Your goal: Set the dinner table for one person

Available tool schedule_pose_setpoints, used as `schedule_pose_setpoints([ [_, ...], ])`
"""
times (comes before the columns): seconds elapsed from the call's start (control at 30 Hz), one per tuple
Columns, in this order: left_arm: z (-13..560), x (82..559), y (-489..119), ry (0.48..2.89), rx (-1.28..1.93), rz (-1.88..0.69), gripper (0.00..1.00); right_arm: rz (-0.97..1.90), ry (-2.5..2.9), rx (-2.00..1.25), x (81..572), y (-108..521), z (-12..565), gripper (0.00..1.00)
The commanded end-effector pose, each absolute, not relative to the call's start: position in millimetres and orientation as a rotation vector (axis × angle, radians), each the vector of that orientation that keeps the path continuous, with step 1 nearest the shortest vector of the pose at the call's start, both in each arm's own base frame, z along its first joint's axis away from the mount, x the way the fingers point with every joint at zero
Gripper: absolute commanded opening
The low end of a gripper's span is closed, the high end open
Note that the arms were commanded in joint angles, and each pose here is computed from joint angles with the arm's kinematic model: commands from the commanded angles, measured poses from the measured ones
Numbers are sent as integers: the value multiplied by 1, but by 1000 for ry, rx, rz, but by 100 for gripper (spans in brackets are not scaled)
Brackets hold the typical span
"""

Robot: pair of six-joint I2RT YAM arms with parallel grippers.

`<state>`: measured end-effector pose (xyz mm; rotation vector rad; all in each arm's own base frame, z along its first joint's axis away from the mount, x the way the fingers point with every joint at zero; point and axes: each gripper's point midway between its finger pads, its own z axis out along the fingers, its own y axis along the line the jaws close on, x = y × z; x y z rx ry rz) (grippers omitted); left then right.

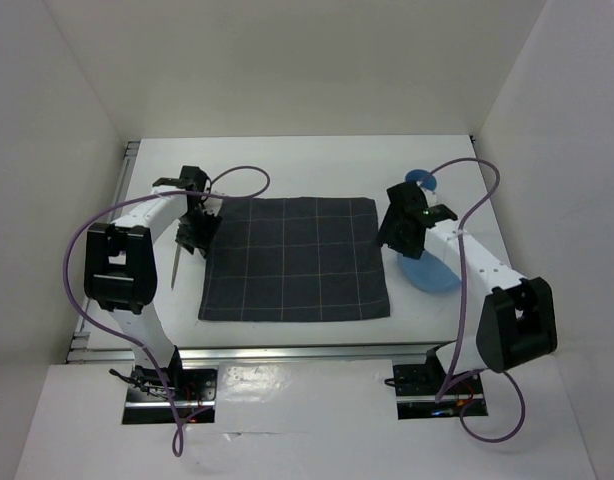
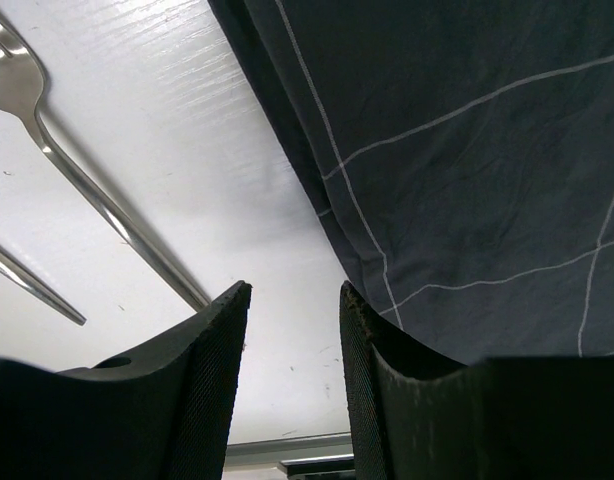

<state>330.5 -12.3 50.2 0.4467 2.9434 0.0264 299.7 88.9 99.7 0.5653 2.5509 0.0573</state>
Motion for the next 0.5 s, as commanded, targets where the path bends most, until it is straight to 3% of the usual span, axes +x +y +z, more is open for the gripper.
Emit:
schedule_pose_setpoints([
  [0.0,67,333,-18,2882,468,-31,49,-187,2682,512,283,45,79,70],
  [0.33,62,325,-20,2908,473,-49,49,-273,2701,434,306,32,40,64],
  [0.4,62,325,-20,2908,473,-49,49,-315,2708,421,306,28,34,56],
  [0.43,65,325,-22,2900,460,-62,49,-339,2722,420,305,26,28,41],
  [0.47,65,325,-22,2900,459,-62,49,-340,2722,420,305,26,28,33],
])
